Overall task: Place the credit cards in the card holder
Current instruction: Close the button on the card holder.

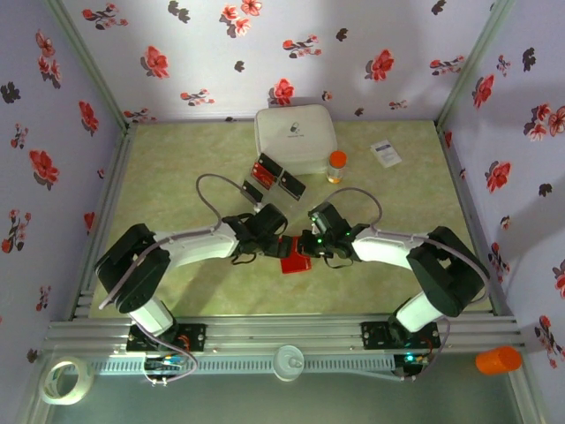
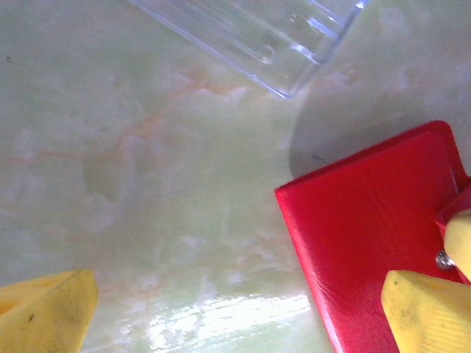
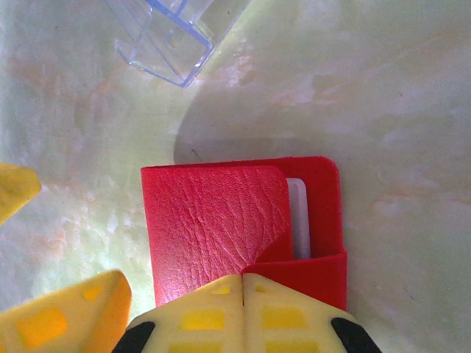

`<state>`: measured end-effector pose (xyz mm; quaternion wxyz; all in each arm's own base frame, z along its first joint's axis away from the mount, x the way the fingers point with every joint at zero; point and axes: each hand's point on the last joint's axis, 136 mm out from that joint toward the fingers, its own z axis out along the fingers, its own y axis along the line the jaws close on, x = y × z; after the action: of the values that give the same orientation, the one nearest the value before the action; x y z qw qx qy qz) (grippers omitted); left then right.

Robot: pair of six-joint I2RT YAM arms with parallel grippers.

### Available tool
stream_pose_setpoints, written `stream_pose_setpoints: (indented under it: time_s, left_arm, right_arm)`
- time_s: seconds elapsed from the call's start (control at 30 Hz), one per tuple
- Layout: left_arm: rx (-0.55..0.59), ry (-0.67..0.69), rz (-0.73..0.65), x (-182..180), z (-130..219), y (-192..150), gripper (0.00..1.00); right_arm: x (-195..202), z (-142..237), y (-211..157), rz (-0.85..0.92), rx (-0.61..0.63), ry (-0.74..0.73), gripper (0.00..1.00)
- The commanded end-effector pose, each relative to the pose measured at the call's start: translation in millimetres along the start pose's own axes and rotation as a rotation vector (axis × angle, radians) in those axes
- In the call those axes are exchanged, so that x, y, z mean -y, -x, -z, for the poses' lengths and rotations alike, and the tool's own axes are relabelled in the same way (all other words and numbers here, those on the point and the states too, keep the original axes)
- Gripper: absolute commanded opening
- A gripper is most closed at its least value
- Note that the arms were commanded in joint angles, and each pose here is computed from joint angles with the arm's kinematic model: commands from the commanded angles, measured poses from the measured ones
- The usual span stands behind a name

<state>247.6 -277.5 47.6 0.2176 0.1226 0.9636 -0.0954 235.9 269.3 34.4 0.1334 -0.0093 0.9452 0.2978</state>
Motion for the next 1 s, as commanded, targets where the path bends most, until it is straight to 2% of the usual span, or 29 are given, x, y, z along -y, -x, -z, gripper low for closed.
stream_pose_setpoints:
  time_s: [0.0,0.37,0.97]
  left_arm:
    - [-0.001,-0.012,-0.009,2,1,7,1.0]
    - [-0.089,0.028,-0.051,-10,-27,-20,1.0]
    - [-0.13,0.094,-0.104,-13,-36,-31,1.0]
  right_arm:
    - [23,-5,-27,-0.024,-0.075,-0.078,0.0]
    - [17,-2,-22,-0.007,-0.064,-0.069,0.0]
    - [-7,10,-4,0.045,-0.03,-0.031,0.0]
